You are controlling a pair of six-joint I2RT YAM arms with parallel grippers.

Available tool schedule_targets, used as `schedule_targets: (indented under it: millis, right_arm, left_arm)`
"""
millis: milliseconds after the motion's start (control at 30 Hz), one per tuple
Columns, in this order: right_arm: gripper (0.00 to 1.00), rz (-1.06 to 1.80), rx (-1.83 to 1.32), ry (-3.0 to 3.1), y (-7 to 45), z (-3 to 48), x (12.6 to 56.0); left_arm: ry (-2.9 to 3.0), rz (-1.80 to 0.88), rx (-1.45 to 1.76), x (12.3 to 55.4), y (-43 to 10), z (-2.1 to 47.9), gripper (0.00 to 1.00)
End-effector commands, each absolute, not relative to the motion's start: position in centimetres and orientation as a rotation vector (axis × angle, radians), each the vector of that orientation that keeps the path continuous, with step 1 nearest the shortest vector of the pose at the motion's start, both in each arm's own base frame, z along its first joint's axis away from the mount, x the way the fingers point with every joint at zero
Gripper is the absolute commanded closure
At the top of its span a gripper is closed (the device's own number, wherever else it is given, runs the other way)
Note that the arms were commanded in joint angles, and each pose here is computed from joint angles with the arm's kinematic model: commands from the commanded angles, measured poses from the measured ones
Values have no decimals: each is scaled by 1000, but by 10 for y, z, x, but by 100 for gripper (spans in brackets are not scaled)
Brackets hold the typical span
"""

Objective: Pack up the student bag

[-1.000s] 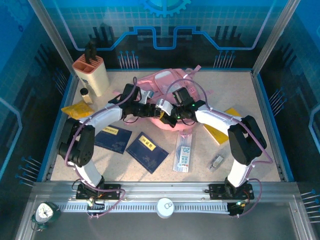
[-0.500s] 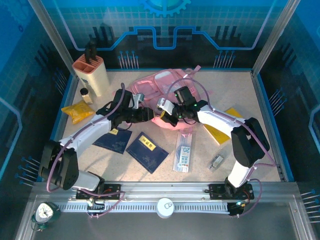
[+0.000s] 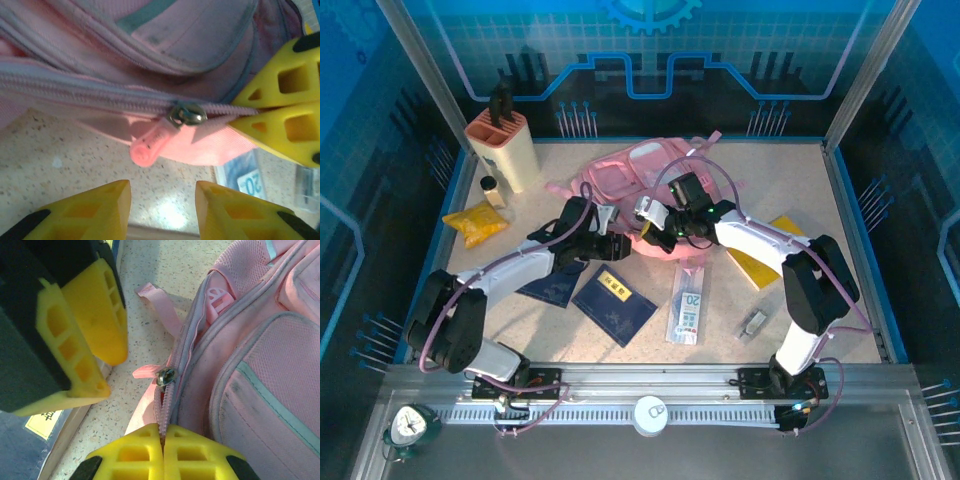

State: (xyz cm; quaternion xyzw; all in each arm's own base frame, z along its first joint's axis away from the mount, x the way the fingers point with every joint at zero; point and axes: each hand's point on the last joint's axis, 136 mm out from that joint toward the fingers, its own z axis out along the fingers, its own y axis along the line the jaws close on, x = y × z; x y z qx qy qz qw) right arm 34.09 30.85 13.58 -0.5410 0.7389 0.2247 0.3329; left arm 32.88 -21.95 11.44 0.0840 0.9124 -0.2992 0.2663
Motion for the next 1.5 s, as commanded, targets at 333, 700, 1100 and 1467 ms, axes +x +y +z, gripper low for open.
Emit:
schedule_targets:
  millis: [333,700,1100,1467]
  right_arm:
    - [100,609,-1386,1843,315,165,354]
    - [100,603,-1388,1848,314,164,354]
    - [100,586,-1355,1859,308,168,357]
    - [100,603,-1379,1887,307,164,352]
  left_arm:
    - [2348,-700,387,361,-235,121,61]
    - [2350,-566,322,377,-222,119,83]
    - [2412,-323,193,381,-181,113,100]
    - [2470,-257,-59,397,-121,103,100]
